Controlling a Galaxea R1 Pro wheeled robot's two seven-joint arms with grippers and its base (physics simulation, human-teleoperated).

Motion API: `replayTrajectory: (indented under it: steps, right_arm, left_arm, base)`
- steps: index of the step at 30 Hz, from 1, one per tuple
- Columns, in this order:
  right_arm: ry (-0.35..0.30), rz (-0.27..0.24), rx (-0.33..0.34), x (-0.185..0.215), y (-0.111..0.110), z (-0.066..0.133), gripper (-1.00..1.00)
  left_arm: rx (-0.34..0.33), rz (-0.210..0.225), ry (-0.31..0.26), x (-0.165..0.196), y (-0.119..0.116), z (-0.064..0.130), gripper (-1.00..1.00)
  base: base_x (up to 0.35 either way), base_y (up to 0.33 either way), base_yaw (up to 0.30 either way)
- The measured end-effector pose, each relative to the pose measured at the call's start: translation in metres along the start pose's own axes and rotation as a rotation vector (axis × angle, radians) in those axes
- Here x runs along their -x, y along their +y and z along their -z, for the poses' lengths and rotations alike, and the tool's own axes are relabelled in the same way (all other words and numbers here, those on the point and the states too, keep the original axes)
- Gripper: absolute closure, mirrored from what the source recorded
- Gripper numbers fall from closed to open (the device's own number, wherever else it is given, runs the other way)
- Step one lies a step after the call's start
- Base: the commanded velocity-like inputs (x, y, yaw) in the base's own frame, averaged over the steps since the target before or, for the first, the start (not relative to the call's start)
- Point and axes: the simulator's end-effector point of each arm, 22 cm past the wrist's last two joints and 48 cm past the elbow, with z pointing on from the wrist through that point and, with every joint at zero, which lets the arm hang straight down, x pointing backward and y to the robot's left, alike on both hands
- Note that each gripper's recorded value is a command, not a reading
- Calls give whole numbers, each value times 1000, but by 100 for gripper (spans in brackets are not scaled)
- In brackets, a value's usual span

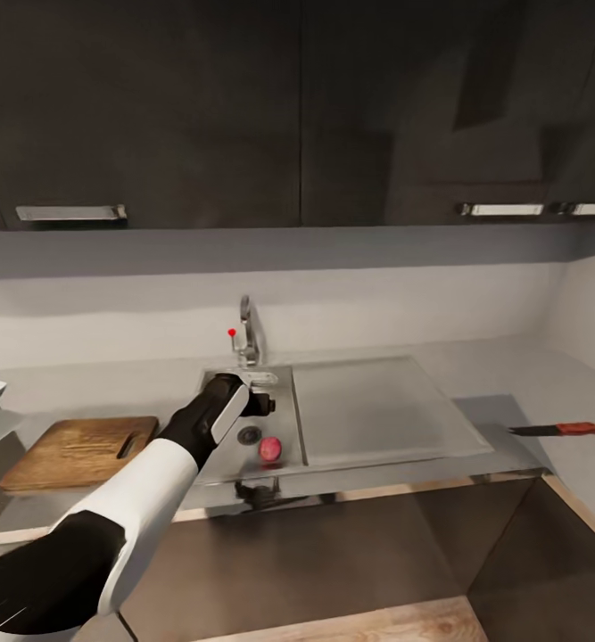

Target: In the kitchen, take the Vidalia onion out of the sink, dice it on the chopping board with the paring knife, put the diced onion into the bowl on the countertop, then place both the paring knife and the chopping board into the sink.

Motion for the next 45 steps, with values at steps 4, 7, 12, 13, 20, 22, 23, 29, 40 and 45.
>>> replayTrajectory:
  steps: [4,7,12,13,20,22,23,29,40,45]
  right_arm:
    - [6,1,-1,-2,-1,0,-100]
    - [11,1,-2,-4,-1,0,-100]
    - [19,2,-3,-7,-1,0,-100]
    - [20,2,-4,-7,-1,0,-100]
    - [32,3,-5,-12,-2,0,-100]
    - [35,3,-5,-13,-2,0,-100]
    - [37,4,-5,-14,-2,0,-100]
    - [46,5,-6,-17,-2,0,-100]
    - [64,6,-7,-24,-3,0,-100]
    - [72,7,-8,-27,-3,0,-100]
  left_arm:
    - [-32,2,29,-11,-6,-8,-100]
    - [-52,2,42,-17,-10,-12,-100]
    - [-58,3,56,-24,-12,-17,-100]
    - [-58,3,58,-24,-12,-18,-100]
    - [-55,5,81,-35,-10,-26,-100]
    - [-51,6,101,-43,-8,-30,-100]
    - [-50,7,111,-47,-7,-32,-100]
    - [-43,11,169,-73,-4,-44,-100]
    - [-47,14,204,-92,-5,-54,-100]
    - [-49,15,212,-96,-6,-57,-100]
  base:
    - [129,0,0]
    - [24,0,0]
    - [2,0,0]
    - [0,0,0]
    - [0,0,0]
    - [0,0,0]
    - [0,0,0]
    - [0,0,0]
    - [53,-29,0]
    - [124,-63,0]
